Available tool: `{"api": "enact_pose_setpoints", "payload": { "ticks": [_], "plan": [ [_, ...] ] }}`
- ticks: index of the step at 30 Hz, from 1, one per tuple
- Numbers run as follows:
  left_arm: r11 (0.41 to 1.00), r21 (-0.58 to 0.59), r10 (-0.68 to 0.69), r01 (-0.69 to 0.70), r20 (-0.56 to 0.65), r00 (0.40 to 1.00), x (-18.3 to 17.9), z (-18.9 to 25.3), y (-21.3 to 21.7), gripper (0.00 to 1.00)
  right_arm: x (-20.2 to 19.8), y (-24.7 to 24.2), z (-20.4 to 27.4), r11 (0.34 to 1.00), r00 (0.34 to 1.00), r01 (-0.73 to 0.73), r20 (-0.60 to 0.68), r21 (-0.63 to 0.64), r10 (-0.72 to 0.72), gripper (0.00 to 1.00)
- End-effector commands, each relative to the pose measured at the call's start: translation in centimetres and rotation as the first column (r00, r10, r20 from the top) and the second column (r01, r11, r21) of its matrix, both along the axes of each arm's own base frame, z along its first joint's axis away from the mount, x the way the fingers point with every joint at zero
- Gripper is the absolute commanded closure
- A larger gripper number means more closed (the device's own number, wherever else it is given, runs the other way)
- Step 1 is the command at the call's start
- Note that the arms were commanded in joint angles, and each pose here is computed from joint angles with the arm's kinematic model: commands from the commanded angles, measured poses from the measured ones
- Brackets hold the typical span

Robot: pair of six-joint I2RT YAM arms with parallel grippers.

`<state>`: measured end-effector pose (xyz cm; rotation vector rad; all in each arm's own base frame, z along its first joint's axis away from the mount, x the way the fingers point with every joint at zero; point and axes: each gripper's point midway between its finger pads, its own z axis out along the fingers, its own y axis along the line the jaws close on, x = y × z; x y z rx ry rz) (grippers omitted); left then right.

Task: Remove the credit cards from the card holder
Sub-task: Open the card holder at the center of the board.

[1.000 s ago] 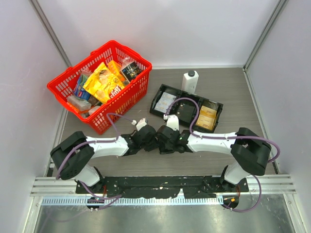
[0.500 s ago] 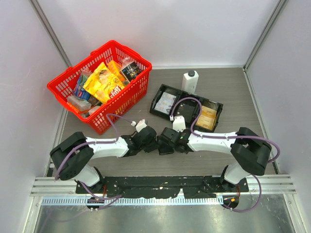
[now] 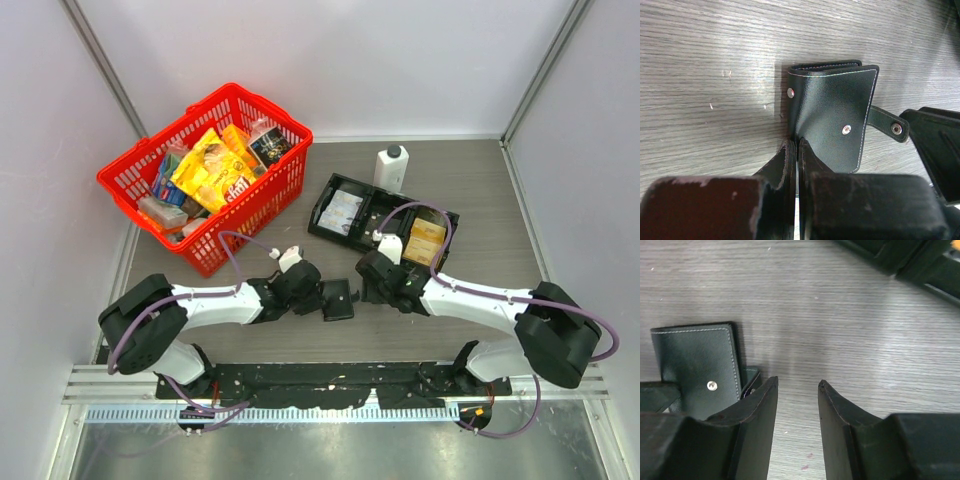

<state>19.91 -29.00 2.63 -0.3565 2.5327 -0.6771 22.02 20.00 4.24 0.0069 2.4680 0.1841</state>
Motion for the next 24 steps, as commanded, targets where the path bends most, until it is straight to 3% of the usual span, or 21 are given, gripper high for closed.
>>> {"api": "enact_pose_setpoints", "payload": {
  "ticks": [1,9,14,19,24],
  "plan": [
    [0.992,0.121,-0.021,0.022,-0.012,1.000,-0.7,-1.2,2.1,1.00,0.2,2.7,1.3,0.989,0.998,-0.065,0.028,0.129,0.062,0.57],
    [0.991,0.132,-0.018,0.018,-0.007,1.000,-0.6,-1.1,2.3,1.00,0.5,4.1,4.6,0.966,0.992,-0.095,0.103,0.241,0.072,0.37],
    [0.990,0.136,-0.021,0.022,-0.005,1.000,-0.6,-1.1,2.2,1.00,0.2,5.1,4.3,0.962,0.989,-0.136,0.090,0.239,0.117,0.31],
    [0.990,0.137,-0.019,0.020,-0.005,1.000,-0.6,-1.1,2.3,1.00,0.0,4.6,2.0,0.981,0.994,-0.112,0.026,0.156,0.110,0.34],
    [0.990,0.142,-0.022,0.021,0.003,1.000,-0.5,-0.9,2.3,1.00,-0.5,3.4,0.0,0.990,0.996,-0.086,-0.015,0.113,0.088,0.53]
  ]
}}
